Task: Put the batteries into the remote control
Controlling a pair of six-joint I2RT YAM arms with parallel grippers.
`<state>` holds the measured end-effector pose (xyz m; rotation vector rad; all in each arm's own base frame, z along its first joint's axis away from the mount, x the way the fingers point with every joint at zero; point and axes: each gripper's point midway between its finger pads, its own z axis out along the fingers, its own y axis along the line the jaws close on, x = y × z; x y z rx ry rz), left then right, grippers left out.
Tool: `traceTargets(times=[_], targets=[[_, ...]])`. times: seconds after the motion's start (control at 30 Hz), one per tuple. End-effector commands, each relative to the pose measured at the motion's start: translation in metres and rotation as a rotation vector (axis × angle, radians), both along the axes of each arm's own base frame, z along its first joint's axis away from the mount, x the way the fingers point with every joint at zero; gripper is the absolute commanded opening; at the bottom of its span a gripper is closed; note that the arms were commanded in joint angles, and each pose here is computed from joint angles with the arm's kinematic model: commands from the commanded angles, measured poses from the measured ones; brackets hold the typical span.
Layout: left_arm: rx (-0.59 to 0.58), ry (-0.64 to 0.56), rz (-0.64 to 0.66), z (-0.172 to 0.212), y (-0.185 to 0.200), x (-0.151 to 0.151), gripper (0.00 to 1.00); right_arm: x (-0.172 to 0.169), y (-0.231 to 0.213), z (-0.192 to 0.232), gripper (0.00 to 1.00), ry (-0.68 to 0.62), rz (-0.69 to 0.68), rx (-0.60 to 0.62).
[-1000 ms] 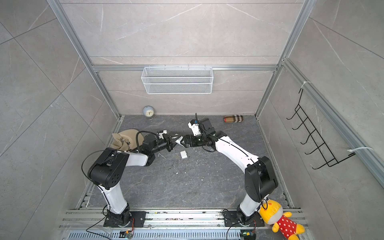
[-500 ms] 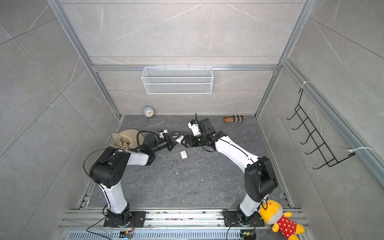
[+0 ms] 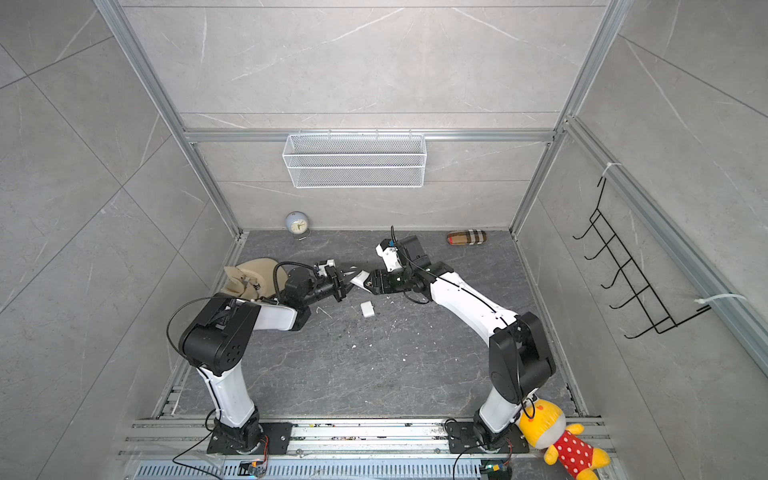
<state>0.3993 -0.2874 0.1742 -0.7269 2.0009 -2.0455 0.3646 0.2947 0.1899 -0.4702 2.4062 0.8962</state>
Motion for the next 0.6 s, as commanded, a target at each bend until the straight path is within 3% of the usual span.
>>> traceTargets(times=[0.0,0.37,0.57], targets=[[-0.033,-0.077,-0.013,0.022,-0.003,0.004,0.0,0.003,0.012,0.011,0.63,-0.021,0.023,0.033],[-0.04,-0.093,-0.022,0.03,-0.004,0.003,0.0,0.003,0.014,0.008,0.58,-0.006,0.025,0.031],[-0.04,-0.096,-0.024,0.031,-0.004,0.002,0.0,0.003,0.014,0.02,0.76,-0.003,0.007,0.067]])
